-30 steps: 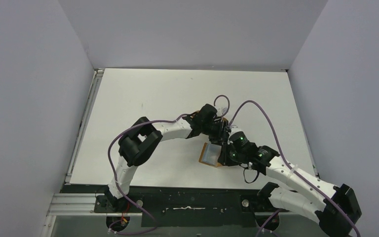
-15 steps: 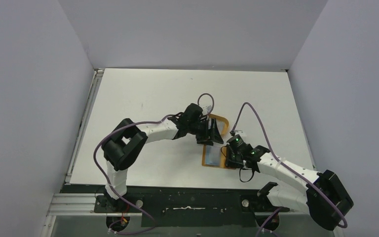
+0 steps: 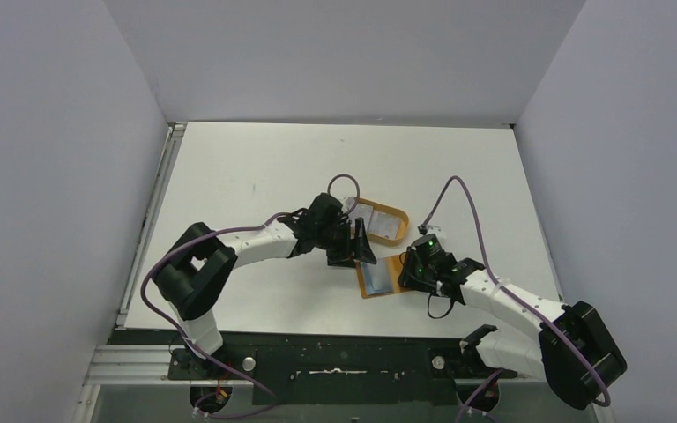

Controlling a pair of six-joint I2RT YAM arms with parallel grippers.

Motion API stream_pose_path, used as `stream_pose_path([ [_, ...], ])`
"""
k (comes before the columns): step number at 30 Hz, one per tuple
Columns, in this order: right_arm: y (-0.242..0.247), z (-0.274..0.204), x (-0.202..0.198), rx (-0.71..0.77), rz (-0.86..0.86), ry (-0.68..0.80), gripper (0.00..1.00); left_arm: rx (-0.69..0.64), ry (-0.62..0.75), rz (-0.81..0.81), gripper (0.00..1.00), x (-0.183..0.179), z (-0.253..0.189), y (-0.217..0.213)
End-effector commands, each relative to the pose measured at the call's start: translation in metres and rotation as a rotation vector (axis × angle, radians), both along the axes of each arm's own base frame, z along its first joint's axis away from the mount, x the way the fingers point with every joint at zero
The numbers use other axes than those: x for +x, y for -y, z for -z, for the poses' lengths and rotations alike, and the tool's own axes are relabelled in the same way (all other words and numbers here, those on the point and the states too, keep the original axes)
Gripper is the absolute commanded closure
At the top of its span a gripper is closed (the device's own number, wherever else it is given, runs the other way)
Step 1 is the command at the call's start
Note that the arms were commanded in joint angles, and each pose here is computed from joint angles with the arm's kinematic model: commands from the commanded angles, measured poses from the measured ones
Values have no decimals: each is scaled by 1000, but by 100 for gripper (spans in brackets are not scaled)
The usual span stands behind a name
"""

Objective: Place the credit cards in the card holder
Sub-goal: Open the card holder at the center of the board.

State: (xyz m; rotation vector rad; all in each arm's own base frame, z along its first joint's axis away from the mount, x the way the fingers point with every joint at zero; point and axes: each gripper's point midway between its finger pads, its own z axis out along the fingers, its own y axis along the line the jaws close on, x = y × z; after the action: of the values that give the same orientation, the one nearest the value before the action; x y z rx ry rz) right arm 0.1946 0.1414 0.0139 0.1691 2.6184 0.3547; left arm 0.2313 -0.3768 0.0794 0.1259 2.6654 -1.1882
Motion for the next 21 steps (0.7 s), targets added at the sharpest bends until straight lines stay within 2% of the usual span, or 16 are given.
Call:
stream_pose_path([
  [1,16,16,-7,-38,44,-42,69,71,-4,-72,35,8,12,-29],
  [9,18,19,-10,-3,67,-69,70,111,-47,-78,37,2,26,-41],
  [17,17,16,-9,7,61,-59,69,136,-68,-14,44,-3,37,-26],
  [21,11,15,-9,39,43,-53,68,108,-65,21,46,-4,34,-13],
])
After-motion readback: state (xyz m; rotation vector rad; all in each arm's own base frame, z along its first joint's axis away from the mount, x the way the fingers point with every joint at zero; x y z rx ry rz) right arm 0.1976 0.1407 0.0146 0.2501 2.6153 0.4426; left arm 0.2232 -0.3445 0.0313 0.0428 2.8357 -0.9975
